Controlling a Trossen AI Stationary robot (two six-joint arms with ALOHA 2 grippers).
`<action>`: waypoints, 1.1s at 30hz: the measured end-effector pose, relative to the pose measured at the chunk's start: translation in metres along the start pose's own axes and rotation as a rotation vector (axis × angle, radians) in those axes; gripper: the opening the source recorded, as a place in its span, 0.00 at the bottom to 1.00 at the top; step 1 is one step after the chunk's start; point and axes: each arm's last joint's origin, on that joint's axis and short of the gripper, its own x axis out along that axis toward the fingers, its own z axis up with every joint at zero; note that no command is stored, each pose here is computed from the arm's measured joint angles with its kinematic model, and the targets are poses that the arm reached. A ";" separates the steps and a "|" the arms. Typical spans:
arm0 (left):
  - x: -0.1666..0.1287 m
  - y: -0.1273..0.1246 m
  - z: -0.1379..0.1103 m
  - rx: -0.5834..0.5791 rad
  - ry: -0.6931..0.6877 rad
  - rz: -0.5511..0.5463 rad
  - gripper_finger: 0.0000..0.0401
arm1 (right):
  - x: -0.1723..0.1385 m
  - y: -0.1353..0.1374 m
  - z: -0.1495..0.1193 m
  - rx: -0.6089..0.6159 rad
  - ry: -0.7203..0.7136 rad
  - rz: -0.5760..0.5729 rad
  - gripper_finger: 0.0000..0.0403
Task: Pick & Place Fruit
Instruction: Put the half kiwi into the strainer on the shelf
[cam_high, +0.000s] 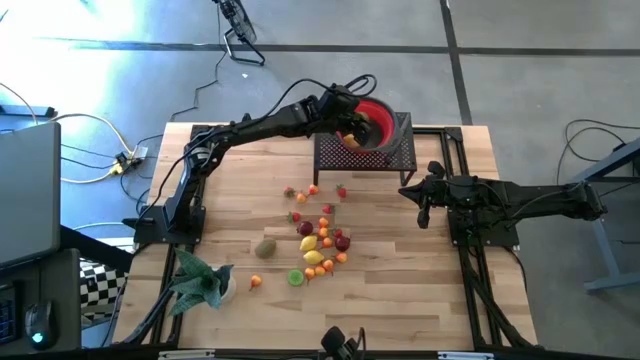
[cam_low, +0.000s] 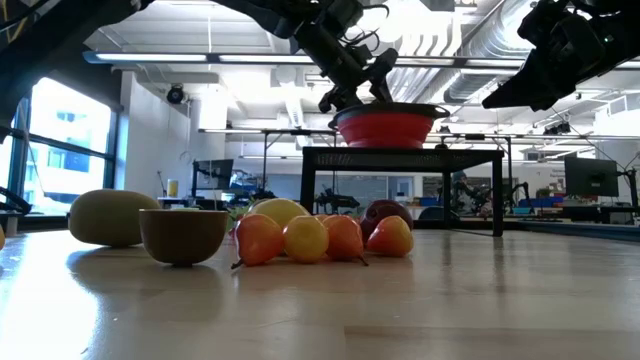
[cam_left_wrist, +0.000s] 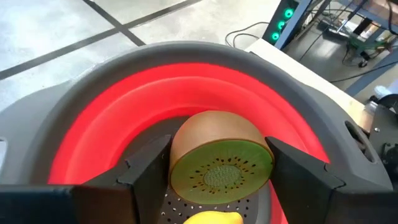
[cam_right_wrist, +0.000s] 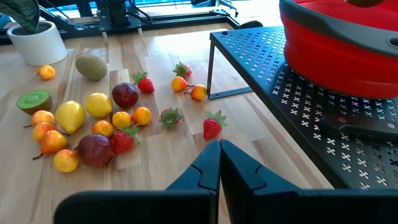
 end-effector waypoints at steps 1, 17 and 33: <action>0.000 0.000 0.000 0.003 0.000 0.000 0.60 | 0.000 0.000 0.000 0.000 0.000 0.000 0.01; 0.000 0.000 0.000 0.015 0.002 -0.002 0.60 | 0.000 0.000 0.000 0.000 0.000 0.000 0.01; 0.000 -0.001 0.002 0.005 -0.017 -0.016 0.60 | 0.000 0.000 0.000 -0.001 0.000 0.000 0.01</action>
